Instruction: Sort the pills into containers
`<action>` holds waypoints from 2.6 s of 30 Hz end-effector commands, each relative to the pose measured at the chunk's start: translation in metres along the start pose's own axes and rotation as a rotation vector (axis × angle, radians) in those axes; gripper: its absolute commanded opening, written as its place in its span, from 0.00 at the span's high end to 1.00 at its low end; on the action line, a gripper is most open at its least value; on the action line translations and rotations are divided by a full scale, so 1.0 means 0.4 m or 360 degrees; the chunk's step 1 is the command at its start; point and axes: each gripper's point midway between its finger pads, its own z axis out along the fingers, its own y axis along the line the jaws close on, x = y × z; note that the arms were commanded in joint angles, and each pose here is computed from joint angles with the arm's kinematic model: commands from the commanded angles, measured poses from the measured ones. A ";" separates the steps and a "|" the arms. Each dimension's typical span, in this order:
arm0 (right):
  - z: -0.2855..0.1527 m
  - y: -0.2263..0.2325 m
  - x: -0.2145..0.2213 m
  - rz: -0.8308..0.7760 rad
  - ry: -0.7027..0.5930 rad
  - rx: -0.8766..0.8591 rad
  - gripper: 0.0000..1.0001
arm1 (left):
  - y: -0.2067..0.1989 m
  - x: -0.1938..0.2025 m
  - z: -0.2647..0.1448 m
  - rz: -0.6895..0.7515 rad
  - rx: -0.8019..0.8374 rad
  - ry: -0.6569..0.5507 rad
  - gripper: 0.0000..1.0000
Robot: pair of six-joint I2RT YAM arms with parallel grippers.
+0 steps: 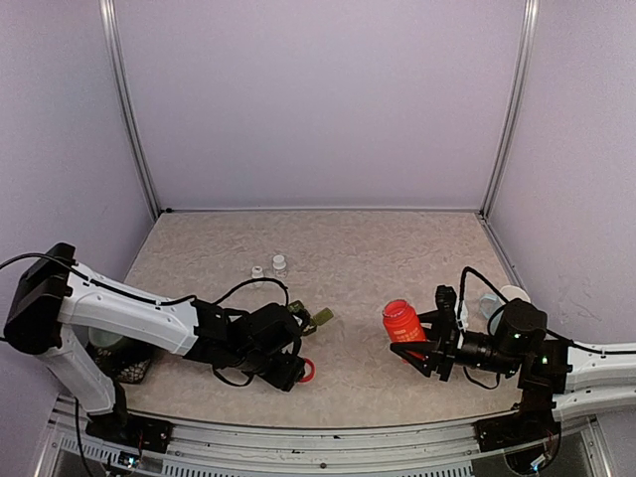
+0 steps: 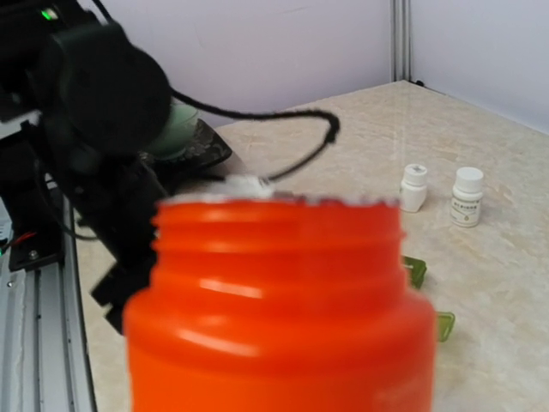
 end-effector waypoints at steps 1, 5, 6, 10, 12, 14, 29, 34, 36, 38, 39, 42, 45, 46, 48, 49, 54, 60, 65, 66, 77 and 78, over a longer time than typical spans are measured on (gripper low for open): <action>-0.007 0.013 -0.039 0.0006 -0.0071 -0.0039 0.64 | 0.003 -0.023 0.027 0.0022 0.0024 0.0009 0.39; -0.010 0.019 -0.032 0.0013 -0.0068 -0.0059 0.65 | 0.028 -0.021 0.050 0.0019 -0.0002 0.0038 0.48; -0.011 0.019 -0.031 0.0016 -0.0070 -0.0061 0.65 | 0.031 -0.023 0.053 0.0017 -0.0002 0.0038 0.50; -0.010 0.021 -0.023 0.0022 -0.0062 -0.0070 0.65 | 0.027 -0.030 0.060 0.0023 0.0027 0.0038 0.61; -0.009 0.020 -0.019 0.0018 -0.0057 -0.0068 0.65 | 0.023 -0.026 0.068 0.0033 0.0049 0.0058 0.68; -0.009 0.019 -0.014 0.0016 -0.0054 -0.0065 0.65 | 0.018 -0.022 0.074 0.0039 0.0075 0.0073 0.78; -0.024 0.045 -0.006 -0.0042 -0.0166 -0.0167 0.65 | -0.145 -0.150 -0.121 0.0091 0.0862 -0.0409 1.00; -0.042 0.027 0.019 -0.0136 -0.0261 -0.0102 0.64 | -0.156 -0.198 -0.206 0.0104 0.0960 -0.0629 1.00; -0.052 0.010 0.031 -0.0167 -0.0303 -0.0038 0.64 | -0.161 -0.216 -0.244 0.0114 0.1003 -0.0721 1.00; -0.058 -0.014 0.041 -0.0176 -0.0323 0.0050 0.64 | -0.163 -0.239 -0.286 0.0119 0.1036 -0.0823 1.00; -0.053 -0.022 0.051 -0.0175 -0.0298 0.0076 0.64 | -0.163 -0.253 -0.308 0.0114 0.1044 -0.0873 1.00; -0.035 -0.019 0.061 -0.0162 -0.0268 0.0057 0.64 | -0.172 -0.292 -0.337 0.0105 0.1060 -0.0949 1.00; -0.018 0.002 0.059 -0.0153 -0.0282 -0.0029 0.65 | -0.162 -0.332 -0.305 0.0055 0.0940 -0.0917 1.00; -0.005 0.006 0.064 -0.0159 -0.0259 -0.0049 0.65 | -0.157 -0.341 -0.289 0.0036 0.0891 -0.0900 1.00; 0.028 0.016 0.073 -0.0175 -0.0204 -0.0090 0.65 | -0.150 -0.361 -0.271 0.0003 0.0856 -0.0895 1.00; 0.040 0.022 0.076 -0.0192 -0.0188 -0.0118 0.66 | -0.147 -0.365 -0.258 -0.0020 0.0845 -0.0883 1.00; 0.085 0.051 0.071 -0.0226 -0.0176 -0.0221 0.67 | -0.117 -0.371 -0.196 -0.0075 0.0704 -0.0804 1.00; 0.158 0.057 0.090 -0.0278 -0.0062 -0.0243 0.66 | -0.032 -0.334 -0.169 -0.0216 0.0539 -0.0768 1.00; 0.185 0.051 0.074 -0.0298 -0.0115 -0.0221 0.66 | -0.031 -0.296 -0.149 -0.0222 0.0575 -0.0683 1.00; 0.196 0.050 0.080 -0.0305 -0.0091 -0.0222 0.66 | -0.036 -0.291 -0.148 -0.0215 0.0595 -0.0676 1.00; 0.274 0.028 0.151 -0.0307 0.0058 -0.0180 0.65 | -0.066 -0.286 -0.199 -0.0141 0.0706 -0.0730 1.00; 0.280 0.025 0.163 -0.0306 0.0079 -0.0175 0.64 | -0.068 -0.285 -0.199 -0.0135 0.0709 -0.0730 1.00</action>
